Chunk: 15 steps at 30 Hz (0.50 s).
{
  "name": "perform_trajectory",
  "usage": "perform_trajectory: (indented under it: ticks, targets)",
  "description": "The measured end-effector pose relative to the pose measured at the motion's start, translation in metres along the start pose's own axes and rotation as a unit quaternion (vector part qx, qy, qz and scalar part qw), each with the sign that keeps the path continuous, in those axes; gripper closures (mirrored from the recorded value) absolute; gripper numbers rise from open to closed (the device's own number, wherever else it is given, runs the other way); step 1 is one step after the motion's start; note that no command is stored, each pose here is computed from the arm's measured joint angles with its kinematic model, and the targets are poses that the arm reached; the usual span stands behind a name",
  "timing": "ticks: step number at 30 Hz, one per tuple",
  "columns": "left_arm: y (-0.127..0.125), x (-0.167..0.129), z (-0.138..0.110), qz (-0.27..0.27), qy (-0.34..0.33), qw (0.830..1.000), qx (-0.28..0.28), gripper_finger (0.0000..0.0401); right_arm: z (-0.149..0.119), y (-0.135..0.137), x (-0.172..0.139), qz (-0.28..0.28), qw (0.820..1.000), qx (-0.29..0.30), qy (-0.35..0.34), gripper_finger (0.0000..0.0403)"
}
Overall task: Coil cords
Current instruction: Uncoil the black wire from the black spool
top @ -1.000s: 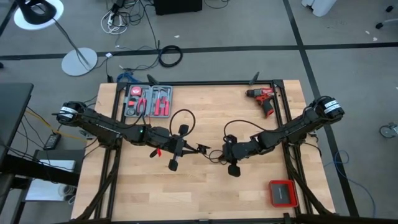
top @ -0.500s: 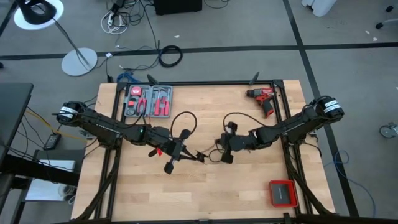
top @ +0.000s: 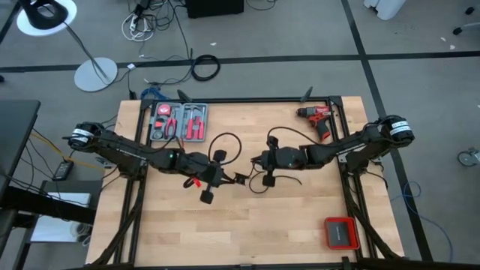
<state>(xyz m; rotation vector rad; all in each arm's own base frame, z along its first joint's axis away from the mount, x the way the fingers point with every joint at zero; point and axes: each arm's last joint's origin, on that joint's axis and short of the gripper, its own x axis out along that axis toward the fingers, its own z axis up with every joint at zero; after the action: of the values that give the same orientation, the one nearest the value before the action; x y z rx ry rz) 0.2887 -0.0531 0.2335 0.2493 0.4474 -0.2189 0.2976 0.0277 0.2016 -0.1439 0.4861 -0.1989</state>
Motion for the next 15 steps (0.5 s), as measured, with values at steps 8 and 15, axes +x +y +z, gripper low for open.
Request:
perform_trajectory:
  ticks: [8, 15]
  targets:
    - [0.0023, -0.0001, -0.0051, 0.002, 0.024, 0.999, -0.034, 0.0401, 0.0048, -0.0023, 0.0007, 0.004, 1.0, -0.004, -0.024, 0.0395]
    - [0.0024, -0.0001, -0.0051, 0.002, 0.024, 0.999, -0.034, 0.0401, 0.0071, -0.0075, 0.0022, 0.007, 0.999, -0.01, -0.036, 0.0395]
